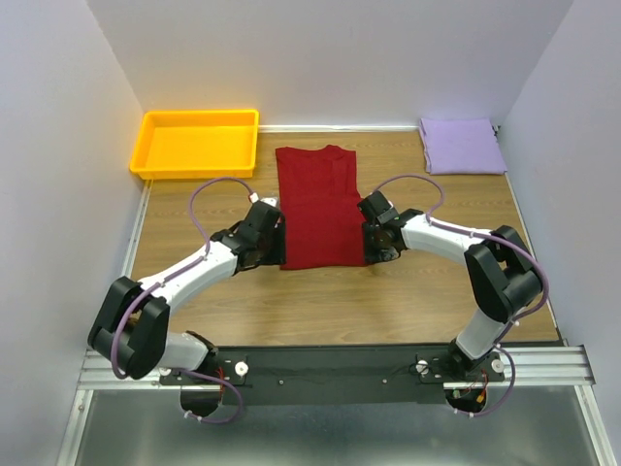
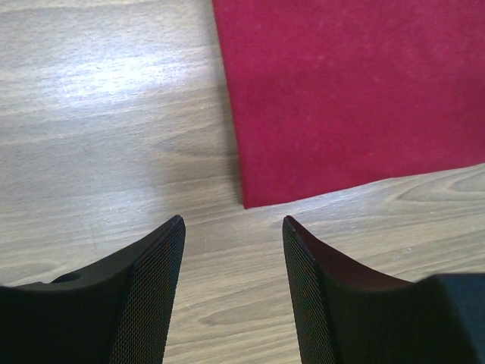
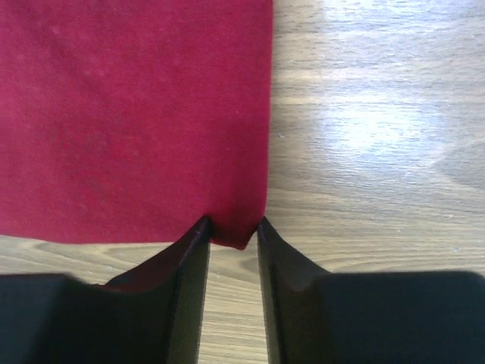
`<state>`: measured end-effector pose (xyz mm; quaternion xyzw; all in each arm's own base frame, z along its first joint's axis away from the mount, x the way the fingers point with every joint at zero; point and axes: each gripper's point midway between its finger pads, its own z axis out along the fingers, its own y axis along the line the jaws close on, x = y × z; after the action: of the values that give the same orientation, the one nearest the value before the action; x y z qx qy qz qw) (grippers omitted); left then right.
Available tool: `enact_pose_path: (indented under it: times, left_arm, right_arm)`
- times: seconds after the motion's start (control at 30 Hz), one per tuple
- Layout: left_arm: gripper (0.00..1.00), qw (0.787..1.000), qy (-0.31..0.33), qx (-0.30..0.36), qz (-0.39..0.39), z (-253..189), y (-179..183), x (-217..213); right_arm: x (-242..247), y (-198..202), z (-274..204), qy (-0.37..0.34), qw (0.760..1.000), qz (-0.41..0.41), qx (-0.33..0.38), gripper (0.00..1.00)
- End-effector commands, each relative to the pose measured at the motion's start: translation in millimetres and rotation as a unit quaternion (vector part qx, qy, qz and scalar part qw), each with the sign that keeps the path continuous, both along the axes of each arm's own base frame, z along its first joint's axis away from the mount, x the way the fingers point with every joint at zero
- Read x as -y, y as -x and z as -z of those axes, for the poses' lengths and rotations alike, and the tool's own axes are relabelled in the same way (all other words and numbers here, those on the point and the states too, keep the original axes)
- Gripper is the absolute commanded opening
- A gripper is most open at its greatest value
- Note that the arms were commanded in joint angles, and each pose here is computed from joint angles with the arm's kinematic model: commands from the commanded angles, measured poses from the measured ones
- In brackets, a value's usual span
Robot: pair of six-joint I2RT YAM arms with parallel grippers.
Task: Fold and stack the t-shirts
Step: Fold the tshirt
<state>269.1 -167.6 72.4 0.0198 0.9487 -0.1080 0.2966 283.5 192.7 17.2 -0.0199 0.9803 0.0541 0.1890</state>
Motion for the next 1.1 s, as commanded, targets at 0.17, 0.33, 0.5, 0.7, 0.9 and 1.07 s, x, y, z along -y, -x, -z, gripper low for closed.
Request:
enact_pose_path:
  times: [0.17, 0.33, 0.5, 0.7, 0.9, 1.07]
  left_arm:
    - [0.62, 0.999, -0.015, -0.03, 0.002, 11, -2, 7]
    - [0.62, 0.998, -0.026, -0.051, 0.003, 22, -4, 12]
    - [0.56, 0.997, -0.04, -0.069, 0.004, 29, -6, 15]
    - [0.53, 0.993, -0.053, -0.104, 0.023, 47, 3, 23]
    - [0.52, 0.986, -0.076, -0.141, 0.038, 68, 19, 25]
    - [0.31, 0.983, -0.091, -0.155, 0.033, 79, 26, 21]
  right_arm:
    - [18, 18, 25, 0.052, 0.998, -0.012, -0.031, 0.01]
    - [18, 19, 21, 0.051, 0.998, -0.017, -0.022, 0.01]
    - [17, 18, 20, 0.053, 0.998, -0.023, -0.02, 0.01]
    - [18, 18, 21, 0.056, 0.998, -0.023, -0.019, 0.01]
    - [18, 17, 20, 0.057, 0.998, -0.024, -0.015, 0.01]
    - [19, 17, 19, 0.058, 0.998, -0.023, -0.014, 0.01]
